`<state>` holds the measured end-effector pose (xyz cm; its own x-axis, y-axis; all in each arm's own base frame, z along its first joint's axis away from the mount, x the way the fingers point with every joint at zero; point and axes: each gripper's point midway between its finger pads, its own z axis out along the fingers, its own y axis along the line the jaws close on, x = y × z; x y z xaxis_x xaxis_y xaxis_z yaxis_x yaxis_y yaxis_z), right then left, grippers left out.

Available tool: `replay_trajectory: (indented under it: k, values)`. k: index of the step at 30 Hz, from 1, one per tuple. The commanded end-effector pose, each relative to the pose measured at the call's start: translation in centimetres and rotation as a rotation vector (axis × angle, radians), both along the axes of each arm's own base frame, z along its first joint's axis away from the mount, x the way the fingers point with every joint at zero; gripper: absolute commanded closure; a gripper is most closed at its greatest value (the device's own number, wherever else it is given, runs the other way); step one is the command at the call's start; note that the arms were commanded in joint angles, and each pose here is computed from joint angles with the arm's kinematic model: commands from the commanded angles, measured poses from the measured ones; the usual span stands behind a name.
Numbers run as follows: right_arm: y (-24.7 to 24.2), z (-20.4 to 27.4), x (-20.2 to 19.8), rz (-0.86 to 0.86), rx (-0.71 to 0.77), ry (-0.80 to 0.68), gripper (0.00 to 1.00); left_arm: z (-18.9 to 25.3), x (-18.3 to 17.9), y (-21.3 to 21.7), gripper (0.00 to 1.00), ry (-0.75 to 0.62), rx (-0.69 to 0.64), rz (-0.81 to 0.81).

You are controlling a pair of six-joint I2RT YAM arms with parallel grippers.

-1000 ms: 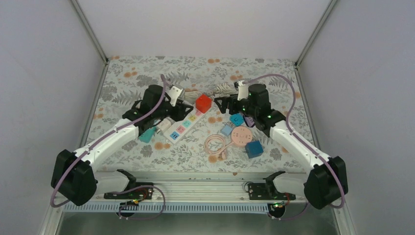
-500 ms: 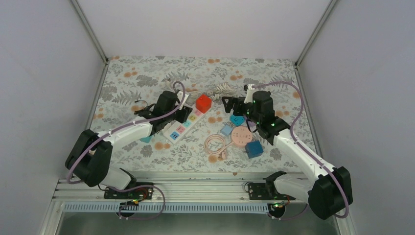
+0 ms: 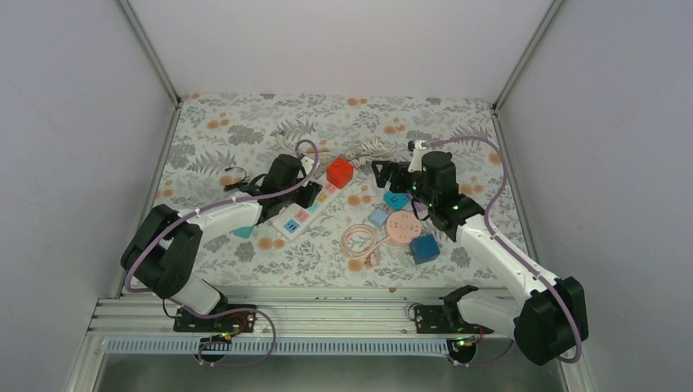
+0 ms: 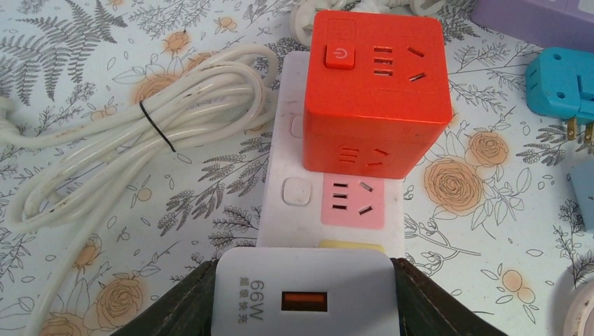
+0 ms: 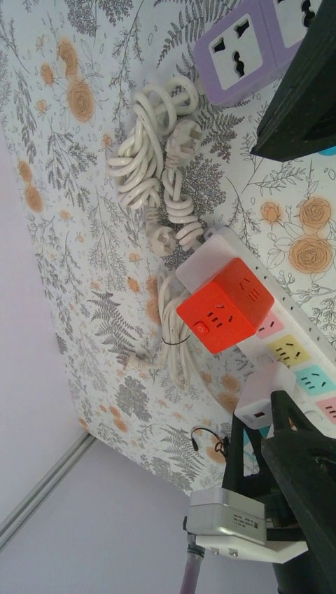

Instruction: Insert the plug

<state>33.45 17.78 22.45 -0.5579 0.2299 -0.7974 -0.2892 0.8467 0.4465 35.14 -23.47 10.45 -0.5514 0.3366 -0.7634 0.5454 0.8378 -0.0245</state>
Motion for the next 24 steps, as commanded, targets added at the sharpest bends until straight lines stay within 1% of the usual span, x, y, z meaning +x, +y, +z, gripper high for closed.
replay_trajectory:
  k: [1, 9, 17, 24]
  values:
    - [-0.4, -0.5, 0.4, -0.026, 0.009, 0.008, 0.02, 1.6, 1.0, -0.9, 0.54, -0.055, -0.014, -0.018]
    - [-0.5, -1.2, 0.4, -0.031, -0.005, 0.027, 0.02, 0.9, 0.7, -1.1, 0.54, -0.019, -0.009, -0.03]
    - [-0.5, -1.8, 0.4, -0.034, -0.012, 0.043, 0.02, -0.7, 0.2, -1.6, 0.54, 0.022, 0.018, -0.039]
    - [-0.6, -2.0, 0.4, -0.037, -0.015, 0.048, 0.02, -1.8, 0.3, -1.0, 0.54, 0.028, 0.075, -0.001]
